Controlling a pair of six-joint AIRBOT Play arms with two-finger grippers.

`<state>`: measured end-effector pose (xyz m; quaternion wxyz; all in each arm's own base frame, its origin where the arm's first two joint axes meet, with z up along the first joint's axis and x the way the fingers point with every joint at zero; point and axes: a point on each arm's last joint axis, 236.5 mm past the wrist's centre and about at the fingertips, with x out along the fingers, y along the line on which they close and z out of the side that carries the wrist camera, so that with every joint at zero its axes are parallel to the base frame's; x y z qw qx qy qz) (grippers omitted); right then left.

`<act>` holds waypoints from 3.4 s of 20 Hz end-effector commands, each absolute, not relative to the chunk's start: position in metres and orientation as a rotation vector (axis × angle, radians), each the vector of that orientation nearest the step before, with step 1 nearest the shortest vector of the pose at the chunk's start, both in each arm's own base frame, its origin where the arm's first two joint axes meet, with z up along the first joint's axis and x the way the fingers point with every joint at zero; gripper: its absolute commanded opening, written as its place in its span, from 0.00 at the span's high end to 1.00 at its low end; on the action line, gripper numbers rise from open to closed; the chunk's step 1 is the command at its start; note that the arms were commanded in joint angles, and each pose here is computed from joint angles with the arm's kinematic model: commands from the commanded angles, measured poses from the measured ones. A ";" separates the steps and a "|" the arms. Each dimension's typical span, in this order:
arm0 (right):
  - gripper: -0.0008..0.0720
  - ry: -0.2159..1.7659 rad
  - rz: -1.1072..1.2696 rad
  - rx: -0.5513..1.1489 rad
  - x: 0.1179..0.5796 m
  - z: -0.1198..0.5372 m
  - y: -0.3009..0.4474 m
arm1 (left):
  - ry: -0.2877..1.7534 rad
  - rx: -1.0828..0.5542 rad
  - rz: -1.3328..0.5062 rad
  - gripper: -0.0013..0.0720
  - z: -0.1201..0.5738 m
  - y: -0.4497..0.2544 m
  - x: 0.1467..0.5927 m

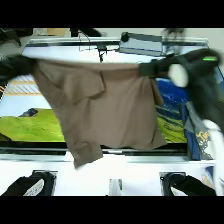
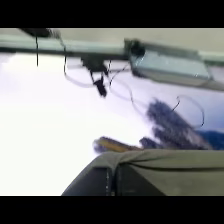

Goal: Fold the shirts.

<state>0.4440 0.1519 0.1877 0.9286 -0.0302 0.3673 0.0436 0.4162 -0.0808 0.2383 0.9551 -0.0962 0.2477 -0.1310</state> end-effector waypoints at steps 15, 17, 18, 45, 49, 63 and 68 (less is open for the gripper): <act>0.41 1.281 0.006 0.031 0.404 0.085 0.043 | 1.506 -0.374 -0.118 0.37 -0.001 0.003 0.323; 0.41 1.393 0.043 0.229 0.374 0.072 0.021 | 1.588 -0.501 -0.064 0.36 -0.033 0.017 0.291; 0.38 1.421 0.064 0.334 0.360 0.064 0.017 | 1.603 -0.557 -0.079 0.32 -0.049 0.013 0.280; 0.19 1.668 -0.014 0.637 0.282 -0.109 0.014 | 1.377 -0.624 -0.109 0.93 -0.083 -0.053 0.318; 0.25 1.634 -0.009 0.712 0.296 -0.118 0.023 | 1.333 -0.611 -0.117 0.93 -0.069 -0.053 0.323; 0.95 0.677 0.244 0.252 0.411 0.216 0.009 | 0.472 -0.288 -0.273 0.94 0.314 -0.035 0.402; 0.95 -0.165 0.075 -0.003 0.270 0.526 0.007 | -0.281 -0.120 -0.295 0.94 0.599 -0.059 0.243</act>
